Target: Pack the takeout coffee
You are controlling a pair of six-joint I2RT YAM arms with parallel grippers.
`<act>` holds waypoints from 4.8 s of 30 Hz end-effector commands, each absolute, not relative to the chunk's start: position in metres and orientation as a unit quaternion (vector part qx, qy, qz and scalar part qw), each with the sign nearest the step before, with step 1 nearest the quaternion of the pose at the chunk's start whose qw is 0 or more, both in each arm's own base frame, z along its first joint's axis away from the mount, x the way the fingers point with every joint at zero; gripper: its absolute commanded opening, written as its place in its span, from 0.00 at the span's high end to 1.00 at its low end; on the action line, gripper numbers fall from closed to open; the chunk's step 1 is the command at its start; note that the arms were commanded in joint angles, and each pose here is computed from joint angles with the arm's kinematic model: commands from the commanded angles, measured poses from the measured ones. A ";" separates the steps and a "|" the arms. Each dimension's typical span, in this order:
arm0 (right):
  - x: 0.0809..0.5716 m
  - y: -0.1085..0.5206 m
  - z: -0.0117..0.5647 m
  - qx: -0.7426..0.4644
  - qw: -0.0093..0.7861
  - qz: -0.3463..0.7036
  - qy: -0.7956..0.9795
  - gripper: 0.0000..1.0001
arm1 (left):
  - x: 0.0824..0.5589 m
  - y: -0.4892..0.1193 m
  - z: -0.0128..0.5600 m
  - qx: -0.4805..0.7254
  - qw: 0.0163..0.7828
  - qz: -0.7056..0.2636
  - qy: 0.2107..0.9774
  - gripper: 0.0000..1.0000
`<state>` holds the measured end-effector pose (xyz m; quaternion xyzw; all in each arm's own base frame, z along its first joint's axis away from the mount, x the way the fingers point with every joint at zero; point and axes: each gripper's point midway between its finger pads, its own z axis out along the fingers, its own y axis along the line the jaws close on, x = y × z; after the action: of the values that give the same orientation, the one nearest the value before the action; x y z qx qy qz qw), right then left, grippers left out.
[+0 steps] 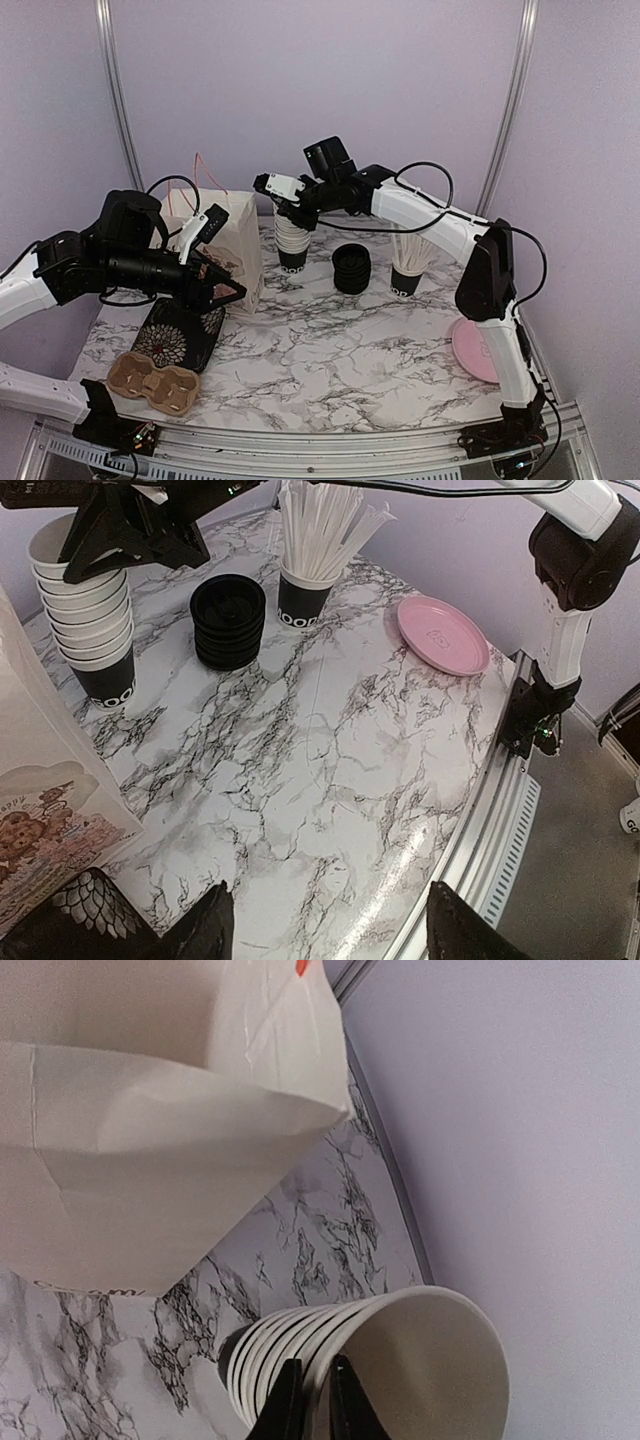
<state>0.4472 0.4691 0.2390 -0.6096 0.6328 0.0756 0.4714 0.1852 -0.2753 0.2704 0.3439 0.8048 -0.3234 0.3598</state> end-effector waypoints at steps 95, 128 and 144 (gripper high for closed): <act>0.256 0.391 0.303 -0.653 0.416 0.280 0.567 1.00 | 0.276 -0.248 0.294 0.208 0.579 -0.156 0.773 0.07; 0.127 0.388 0.133 -0.775 0.309 0.256 0.489 1.00 | 0.283 -0.252 0.307 0.189 0.570 -0.157 0.784 0.07; 0.115 0.385 0.153 -0.808 0.252 0.266 0.462 0.69 | 0.282 -0.252 0.299 0.200 0.566 -0.149 0.785 0.07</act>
<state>0.1218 0.3819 0.1192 -0.7943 0.4895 0.2532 0.2556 0.2837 -0.2545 0.3015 0.1920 0.7849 -0.1581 0.5675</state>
